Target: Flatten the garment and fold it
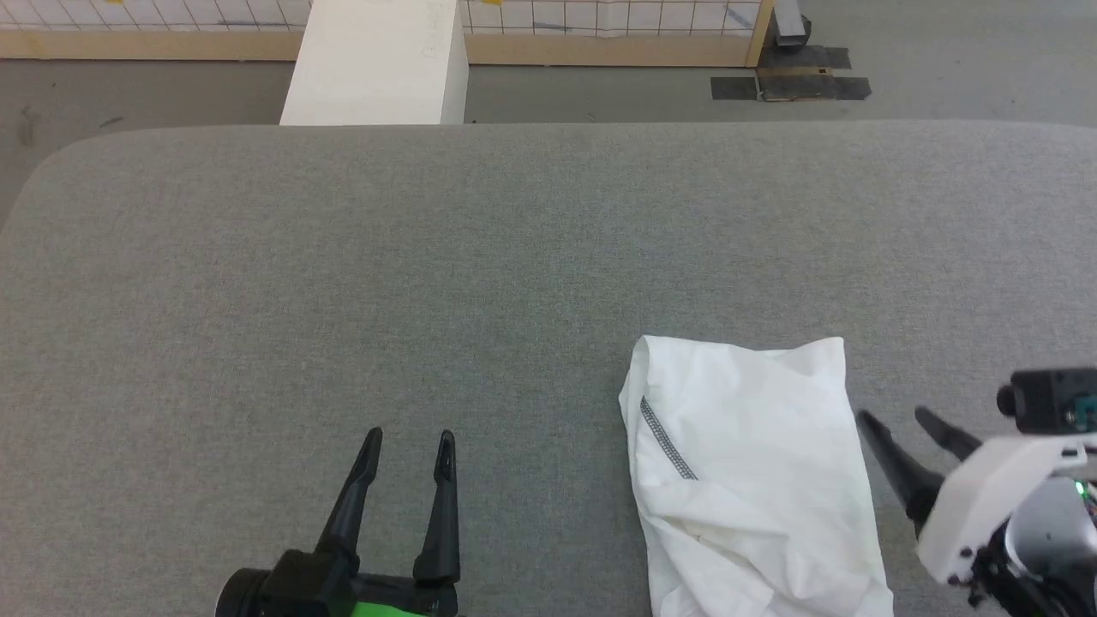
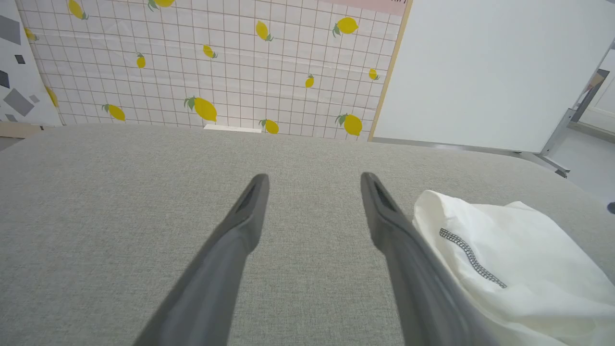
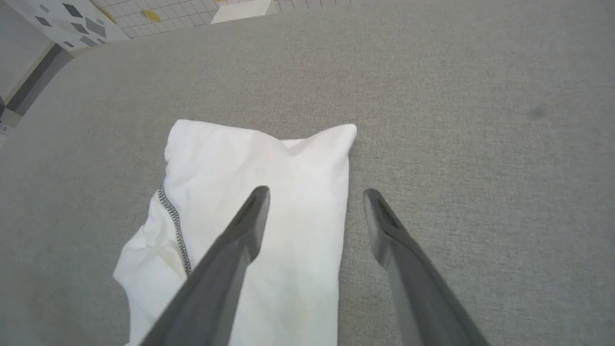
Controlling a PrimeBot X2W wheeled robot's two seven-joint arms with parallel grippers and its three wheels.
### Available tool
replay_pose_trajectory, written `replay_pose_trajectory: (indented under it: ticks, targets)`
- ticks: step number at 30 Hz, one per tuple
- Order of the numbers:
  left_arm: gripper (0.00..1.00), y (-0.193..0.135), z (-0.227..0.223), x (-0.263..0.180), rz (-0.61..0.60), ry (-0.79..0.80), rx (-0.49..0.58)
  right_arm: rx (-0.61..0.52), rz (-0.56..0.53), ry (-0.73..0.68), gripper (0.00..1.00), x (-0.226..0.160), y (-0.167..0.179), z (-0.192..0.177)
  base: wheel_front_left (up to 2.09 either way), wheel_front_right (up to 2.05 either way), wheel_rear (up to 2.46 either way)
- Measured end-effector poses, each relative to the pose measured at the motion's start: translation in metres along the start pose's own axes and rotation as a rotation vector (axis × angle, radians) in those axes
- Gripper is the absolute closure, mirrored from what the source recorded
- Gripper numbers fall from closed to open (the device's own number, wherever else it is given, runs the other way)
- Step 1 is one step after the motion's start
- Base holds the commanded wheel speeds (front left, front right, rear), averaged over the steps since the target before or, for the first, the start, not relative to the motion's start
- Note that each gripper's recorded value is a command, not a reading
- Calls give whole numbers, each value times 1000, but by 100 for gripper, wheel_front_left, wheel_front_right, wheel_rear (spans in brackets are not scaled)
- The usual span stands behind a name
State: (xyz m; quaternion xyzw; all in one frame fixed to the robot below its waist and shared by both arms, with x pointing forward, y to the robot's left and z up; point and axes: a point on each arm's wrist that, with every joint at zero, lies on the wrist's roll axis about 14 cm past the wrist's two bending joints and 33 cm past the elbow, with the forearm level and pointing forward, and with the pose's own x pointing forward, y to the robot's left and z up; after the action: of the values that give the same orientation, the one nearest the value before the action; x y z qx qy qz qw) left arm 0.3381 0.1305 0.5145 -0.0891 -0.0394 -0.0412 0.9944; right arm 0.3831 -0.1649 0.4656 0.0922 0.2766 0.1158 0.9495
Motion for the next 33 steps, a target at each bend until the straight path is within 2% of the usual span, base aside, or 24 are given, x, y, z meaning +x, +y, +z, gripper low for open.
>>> replay_pose_trajectory:
  ticks: [1,6,7,13,14,15,16,26,33]
  targets:
    - [0,1,4,0,1,-12,10,25,-23,57,0,-6,-7,-21,0,0,0]
    - [0,2,9,-1,6,-28,27,77,-26,134,0,-1,-4,-49,0,0,0]
    - [0,5,8,-2,15,-24,35,86,-28,179,0,6,-3,-64,0,0,0]
    - [0,11,6,-3,35,-13,42,105,-46,223,0,27,-7,-81,0,0,0]
    - [0,11,5,-3,36,-11,42,105,-43,227,28,30,-6,-82,0,0,0]
    - [0,11,4,-3,35,-9,42,111,-38,229,79,33,-4,-83,0,0,0]
    - [0,10,4,-3,34,-6,41,117,-33,227,100,36,-3,-83,0,0,0]
    - [0,-9,8,10,-36,-33,41,105,-31,145,100,42,-5,-61,0,0,0]
    - [0,-30,7,20,-110,-32,34,30,-106,90,100,29,-43,-27,0,0,0]
